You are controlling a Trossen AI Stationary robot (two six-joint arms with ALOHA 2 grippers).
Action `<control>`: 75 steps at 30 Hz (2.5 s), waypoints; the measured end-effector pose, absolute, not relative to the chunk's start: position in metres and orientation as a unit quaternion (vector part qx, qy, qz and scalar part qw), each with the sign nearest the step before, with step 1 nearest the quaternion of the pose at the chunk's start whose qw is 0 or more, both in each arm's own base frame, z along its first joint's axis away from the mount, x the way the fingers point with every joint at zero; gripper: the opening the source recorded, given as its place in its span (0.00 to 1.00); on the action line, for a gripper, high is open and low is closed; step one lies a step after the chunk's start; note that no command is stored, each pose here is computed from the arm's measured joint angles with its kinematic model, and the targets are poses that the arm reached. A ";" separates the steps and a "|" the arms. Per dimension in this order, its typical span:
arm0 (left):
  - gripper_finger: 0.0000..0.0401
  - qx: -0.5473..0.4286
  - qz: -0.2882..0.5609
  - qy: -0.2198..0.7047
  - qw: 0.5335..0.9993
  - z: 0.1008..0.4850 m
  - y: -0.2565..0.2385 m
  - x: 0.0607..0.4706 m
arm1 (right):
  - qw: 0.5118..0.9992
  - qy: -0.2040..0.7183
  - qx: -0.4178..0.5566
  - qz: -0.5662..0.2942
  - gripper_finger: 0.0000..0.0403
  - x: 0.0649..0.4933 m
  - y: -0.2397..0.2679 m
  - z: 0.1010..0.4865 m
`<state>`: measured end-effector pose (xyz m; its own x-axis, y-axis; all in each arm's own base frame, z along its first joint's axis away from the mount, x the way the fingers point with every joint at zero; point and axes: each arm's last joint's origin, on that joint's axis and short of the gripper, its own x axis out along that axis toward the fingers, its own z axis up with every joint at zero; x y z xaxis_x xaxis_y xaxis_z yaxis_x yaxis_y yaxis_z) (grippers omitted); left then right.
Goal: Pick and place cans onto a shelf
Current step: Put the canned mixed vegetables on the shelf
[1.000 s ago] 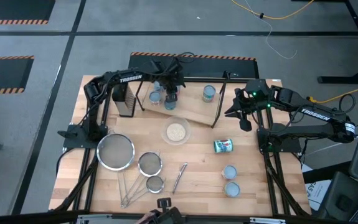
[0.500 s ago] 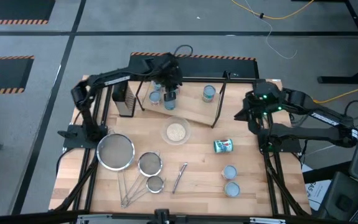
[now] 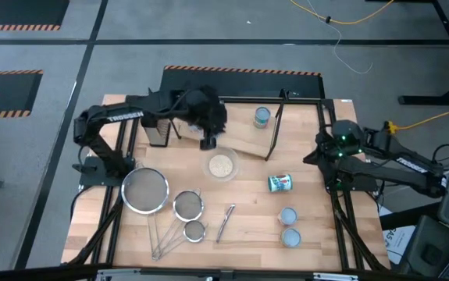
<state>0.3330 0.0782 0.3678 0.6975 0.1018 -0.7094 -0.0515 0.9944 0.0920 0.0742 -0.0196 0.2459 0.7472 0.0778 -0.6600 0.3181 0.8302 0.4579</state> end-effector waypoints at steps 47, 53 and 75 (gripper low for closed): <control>0.17 0.063 0.060 0.382 0.920 0.367 0.035 0.344 | 0.832 0.392 0.388 -0.065 0.14 0.104 0.005 0.162; 0.17 0.063 0.060 0.382 0.920 0.367 0.035 0.344 | 0.835 0.361 0.413 -0.038 0.14 0.109 0.007 0.142; 0.17 0.024 0.031 0.392 0.919 0.334 0.024 0.351 | 0.846 0.352 0.398 -0.040 0.14 0.110 0.007 0.139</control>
<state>0.3513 0.0238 0.3345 0.6912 0.0761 -0.7186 -0.0383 0.9969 0.0688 0.1100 0.0067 0.1387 0.7486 0.2129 -0.6280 0.3487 0.6792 0.6459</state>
